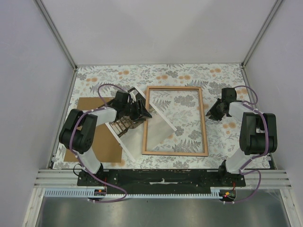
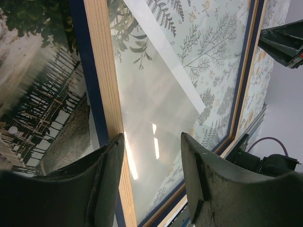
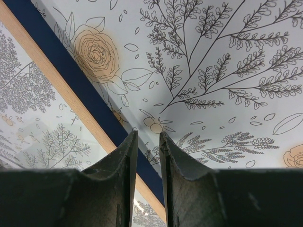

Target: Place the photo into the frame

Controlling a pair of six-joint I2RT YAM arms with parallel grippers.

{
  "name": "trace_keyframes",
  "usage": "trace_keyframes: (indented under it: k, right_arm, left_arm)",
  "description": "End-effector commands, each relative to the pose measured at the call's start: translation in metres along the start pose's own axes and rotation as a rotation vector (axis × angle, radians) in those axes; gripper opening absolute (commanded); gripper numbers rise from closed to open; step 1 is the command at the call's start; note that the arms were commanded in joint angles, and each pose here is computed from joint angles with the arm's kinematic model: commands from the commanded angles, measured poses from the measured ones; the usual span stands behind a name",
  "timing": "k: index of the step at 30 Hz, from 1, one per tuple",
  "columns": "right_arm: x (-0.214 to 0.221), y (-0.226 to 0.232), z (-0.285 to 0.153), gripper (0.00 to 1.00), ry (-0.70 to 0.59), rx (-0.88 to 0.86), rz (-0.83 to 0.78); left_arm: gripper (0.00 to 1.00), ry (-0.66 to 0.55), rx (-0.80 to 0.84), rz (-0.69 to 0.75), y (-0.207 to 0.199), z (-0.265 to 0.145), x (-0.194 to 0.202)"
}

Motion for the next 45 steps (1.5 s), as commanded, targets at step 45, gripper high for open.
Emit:
trace_keyframes:
  k: [45]
  right_arm:
    - [0.008, 0.033, -0.027, 0.53, -0.053, 0.041, -0.333]
  left_arm:
    - [0.26, 0.08, -0.593, 0.188, 0.028, -0.004, -0.01]
Point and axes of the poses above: each gripper's point midway between its finger pads, its own z axis out along the fingers, its own y axis along the line the jaws close on, x = y × z, the point moved 4 cm from there along -z, back along the fingers, and after that the axes turned 11 degrees about z, right-handed, at the moved point
